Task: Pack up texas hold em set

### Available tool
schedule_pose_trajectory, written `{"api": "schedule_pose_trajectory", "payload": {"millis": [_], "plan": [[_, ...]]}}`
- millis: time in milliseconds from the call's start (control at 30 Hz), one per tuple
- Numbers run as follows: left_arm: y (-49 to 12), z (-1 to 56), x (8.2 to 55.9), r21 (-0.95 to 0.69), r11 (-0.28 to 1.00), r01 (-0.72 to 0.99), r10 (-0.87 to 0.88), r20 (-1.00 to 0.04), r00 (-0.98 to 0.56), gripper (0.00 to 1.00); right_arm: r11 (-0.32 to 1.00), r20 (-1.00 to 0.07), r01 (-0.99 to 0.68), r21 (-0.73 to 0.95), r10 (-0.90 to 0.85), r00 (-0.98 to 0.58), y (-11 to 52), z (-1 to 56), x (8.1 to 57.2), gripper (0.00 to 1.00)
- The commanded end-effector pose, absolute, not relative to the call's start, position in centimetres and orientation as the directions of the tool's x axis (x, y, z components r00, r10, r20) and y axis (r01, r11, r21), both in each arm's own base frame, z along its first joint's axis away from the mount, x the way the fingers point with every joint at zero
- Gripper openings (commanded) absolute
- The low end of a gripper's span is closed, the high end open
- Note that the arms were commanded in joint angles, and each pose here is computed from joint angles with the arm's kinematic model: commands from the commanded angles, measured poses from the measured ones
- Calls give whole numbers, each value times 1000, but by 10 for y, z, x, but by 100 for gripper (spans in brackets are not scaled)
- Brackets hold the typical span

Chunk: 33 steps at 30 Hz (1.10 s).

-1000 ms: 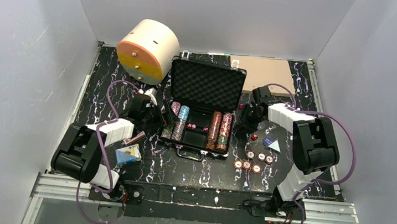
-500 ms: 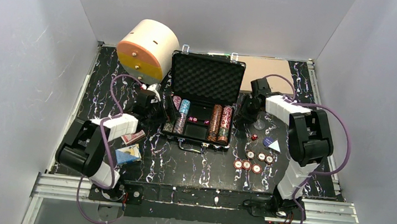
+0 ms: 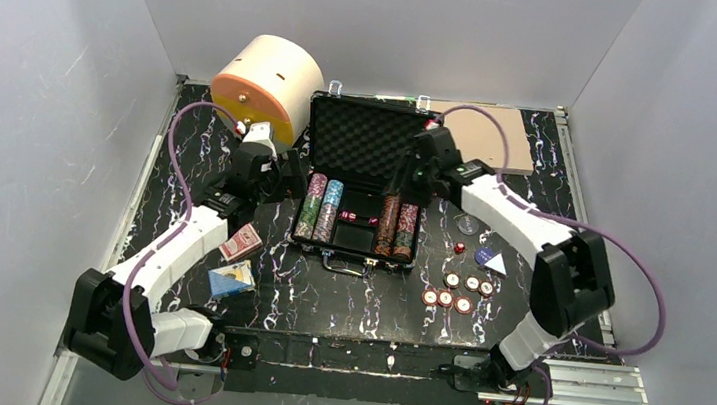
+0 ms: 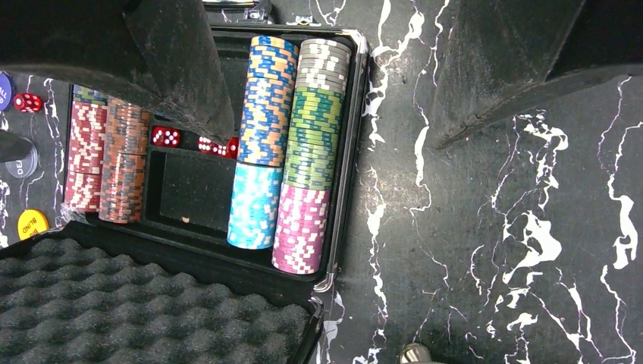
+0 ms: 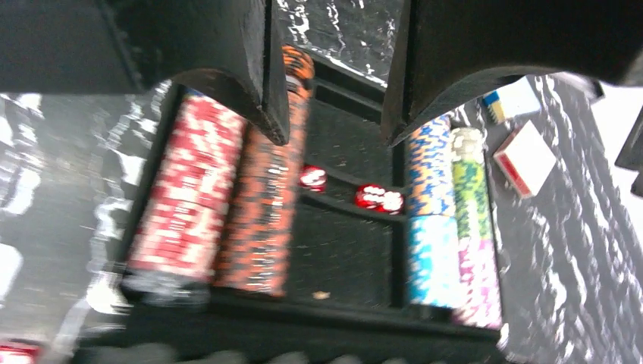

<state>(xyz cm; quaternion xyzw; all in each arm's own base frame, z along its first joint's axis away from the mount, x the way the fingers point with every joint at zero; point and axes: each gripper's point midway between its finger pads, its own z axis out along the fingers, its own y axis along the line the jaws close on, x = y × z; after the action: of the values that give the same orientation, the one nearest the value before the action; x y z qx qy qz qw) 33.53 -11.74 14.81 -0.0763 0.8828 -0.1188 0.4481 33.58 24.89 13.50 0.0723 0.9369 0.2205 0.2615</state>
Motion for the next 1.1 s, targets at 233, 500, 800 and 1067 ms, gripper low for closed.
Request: {"api": "schedule_pose_trajectory", "payload": {"millis": [233, 500, 800, 1067], "plan": [[-126, 171, 334, -270, 961, 61, -185, -791, -584, 98, 782, -368, -177, 598, 72, -927, 353, 108, 334, 46], [-126, 168, 331, -264, 962, 73, -172, -790, -589, 98, 798, -316, -179, 576, 15, -949, 372, 84, 328, 30], [-124, 163, 330, -259, 963, 67, -171, -789, -590, 98, 818, -284, -171, 550, -10, -959, 373, 68, 323, 22], [-123, 160, 329, -254, 965, 63, -168, -786, -595, 98, 821, -265, -175, 544, -30, -964, 377, 57, 321, 23]]}}
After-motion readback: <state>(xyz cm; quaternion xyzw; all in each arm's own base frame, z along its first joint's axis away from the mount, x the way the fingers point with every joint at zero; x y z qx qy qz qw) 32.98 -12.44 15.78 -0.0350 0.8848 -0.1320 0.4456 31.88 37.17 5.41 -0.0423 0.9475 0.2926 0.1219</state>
